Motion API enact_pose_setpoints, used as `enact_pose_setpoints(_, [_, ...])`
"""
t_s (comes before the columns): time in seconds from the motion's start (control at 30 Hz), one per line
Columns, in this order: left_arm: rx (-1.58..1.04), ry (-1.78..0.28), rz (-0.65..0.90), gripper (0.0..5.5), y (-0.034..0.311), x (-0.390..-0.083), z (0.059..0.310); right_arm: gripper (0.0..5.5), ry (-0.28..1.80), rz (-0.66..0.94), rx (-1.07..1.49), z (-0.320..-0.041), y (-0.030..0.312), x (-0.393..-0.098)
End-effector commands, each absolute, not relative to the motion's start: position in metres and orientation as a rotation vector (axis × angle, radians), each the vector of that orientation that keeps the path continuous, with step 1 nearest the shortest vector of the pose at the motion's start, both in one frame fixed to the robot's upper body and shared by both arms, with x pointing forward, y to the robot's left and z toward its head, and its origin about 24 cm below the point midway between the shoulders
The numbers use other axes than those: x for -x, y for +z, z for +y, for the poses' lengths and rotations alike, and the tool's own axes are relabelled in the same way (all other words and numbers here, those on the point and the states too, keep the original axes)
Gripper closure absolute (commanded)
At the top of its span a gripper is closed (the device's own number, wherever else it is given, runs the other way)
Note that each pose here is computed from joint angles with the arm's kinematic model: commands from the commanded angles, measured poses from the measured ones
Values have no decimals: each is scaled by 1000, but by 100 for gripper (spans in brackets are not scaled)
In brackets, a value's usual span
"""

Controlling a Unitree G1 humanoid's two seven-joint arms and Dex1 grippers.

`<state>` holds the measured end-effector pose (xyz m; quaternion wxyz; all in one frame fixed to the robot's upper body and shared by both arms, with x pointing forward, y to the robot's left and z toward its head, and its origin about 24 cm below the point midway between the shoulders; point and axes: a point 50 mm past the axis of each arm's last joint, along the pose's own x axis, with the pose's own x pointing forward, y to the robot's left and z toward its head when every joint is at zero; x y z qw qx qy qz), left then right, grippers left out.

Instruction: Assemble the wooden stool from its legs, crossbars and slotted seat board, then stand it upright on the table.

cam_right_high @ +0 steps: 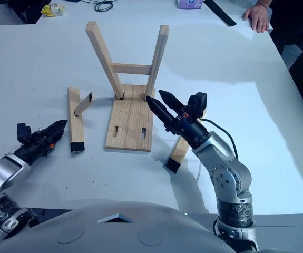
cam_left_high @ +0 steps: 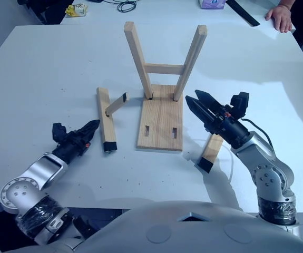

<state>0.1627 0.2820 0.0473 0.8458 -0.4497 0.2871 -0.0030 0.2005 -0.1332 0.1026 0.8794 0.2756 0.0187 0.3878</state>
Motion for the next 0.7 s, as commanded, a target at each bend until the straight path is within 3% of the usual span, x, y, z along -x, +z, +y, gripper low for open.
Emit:
enact_pose_setpoints(0.03, [831, 134, 846, 229, 16, -138, 295, 228, 798, 28, -580, -131, 104, -199])
enact_pose_setpoints(0.13, [735, 119, 778, 229, 25, -146, 309, 228, 790, 24, -584, -131, 104, -198])
enact_pose_setpoints(0.2, [577, 81, 605, 229, 50, -166, 318, 228, 782, 21, -586, -131, 103, -197])
enact_pose_setpoints(0.27, [428, -32, 434, 229, 82, -191, 306, 228, 768, 18, -587, -133, 102, -196])
enact_pose_setpoints(0.37, [244, -176, 314, 229, 111, -208, 274, 228, 762, 15, -587, -134, 102, -196])
enact_pose_setpoints(0.53, [51, -373, 266, 229, 129, -214, 223, 228, 767, 8, -580, -134, 103, -199])
enact_pose_setpoints(0.7, [-101, -380, 312, 229, 124, -217, 226, 228, 764, 1, -582, -133, 103, -199])
